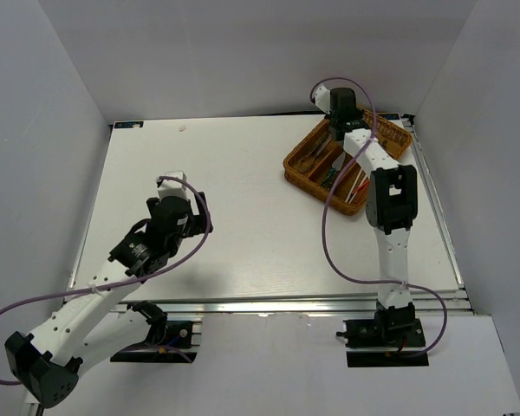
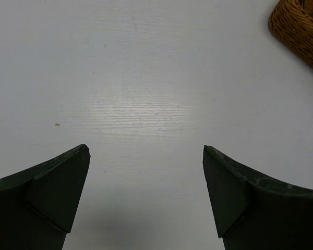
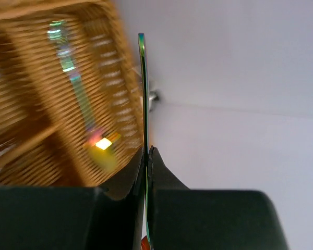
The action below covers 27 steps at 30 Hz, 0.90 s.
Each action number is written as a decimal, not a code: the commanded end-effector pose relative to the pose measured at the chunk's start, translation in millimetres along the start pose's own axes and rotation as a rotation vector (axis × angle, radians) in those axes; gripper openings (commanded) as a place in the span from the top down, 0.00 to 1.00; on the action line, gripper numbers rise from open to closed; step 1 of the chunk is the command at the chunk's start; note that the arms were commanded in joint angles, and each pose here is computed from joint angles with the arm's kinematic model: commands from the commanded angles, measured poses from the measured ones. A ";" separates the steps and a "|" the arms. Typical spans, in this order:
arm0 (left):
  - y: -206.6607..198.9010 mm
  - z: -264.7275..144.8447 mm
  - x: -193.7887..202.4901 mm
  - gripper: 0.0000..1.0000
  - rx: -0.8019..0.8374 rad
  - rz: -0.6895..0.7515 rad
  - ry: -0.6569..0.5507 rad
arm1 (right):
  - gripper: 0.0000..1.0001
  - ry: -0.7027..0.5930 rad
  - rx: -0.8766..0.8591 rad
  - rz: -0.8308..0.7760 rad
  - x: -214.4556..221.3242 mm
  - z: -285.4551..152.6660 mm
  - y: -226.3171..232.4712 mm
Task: Sort the eating utensils into containers
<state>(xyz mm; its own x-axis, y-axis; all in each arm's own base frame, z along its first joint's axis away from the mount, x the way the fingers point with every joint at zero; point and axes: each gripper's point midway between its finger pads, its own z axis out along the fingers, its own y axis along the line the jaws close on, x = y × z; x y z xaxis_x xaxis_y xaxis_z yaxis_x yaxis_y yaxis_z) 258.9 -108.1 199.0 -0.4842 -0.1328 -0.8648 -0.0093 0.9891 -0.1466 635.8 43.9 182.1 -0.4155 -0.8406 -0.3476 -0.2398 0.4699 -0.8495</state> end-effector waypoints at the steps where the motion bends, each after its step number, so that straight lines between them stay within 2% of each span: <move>1: -7.5 4.0 5.0 0.02 0.031 0.029 0.027 | 1.00 -0.065 0.237 -0.148 -8.2 22.2 -70.1; 6: -9.6 6.4 6.5 0.02 0.036 0.034 0.035 | 1.00 -0.079 0.246 -0.215 12.5 59.9 -59.0; 8: -10.6 6.1 8.2 0.02 0.045 0.033 0.037 | 1.00 -0.104 0.279 -0.148 14.2 66.6 -66.7; 9: -11.5 6.5 8.9 0.02 0.050 0.033 0.039 | 1.00 -0.130 0.251 -0.144 12.2 73.1 -56.4; 12: -10.8 8.9 11.3 0.02 0.039 0.037 0.050 | 0.89 -0.127 0.256 -0.137 16.5 81.0 -48.6; 17: -11.2 9.5 11.6 0.02 0.038 0.041 0.052 | 0.91 -0.173 0.236 -0.062 5.1 84.8 -40.9; 21: -10.4 7.9 10.6 0.02 0.039 0.038 0.046 | 0.84 -0.192 0.211 -0.035 -2.3 80.6 -38.9; 22: -10.8 7.0 8.7 0.02 0.042 0.034 0.039 | 0.78 -0.196 0.200 -0.021 -2.9 80.5 -37.4; 27: -10.2 3.6 7.0 0.02 0.048 0.028 0.027 | 0.67 -0.164 0.189 -0.061 4.0 76.0 -33.5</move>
<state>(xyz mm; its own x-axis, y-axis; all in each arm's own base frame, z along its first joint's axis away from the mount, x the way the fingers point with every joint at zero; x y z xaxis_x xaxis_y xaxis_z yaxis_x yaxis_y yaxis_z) 259.7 -118.6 184.4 -0.5336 -0.0931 -0.8406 0.0329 0.9909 -0.1306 709.5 8.7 134.2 -0.2745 -0.9129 -0.3020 -0.1704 0.3553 -0.9191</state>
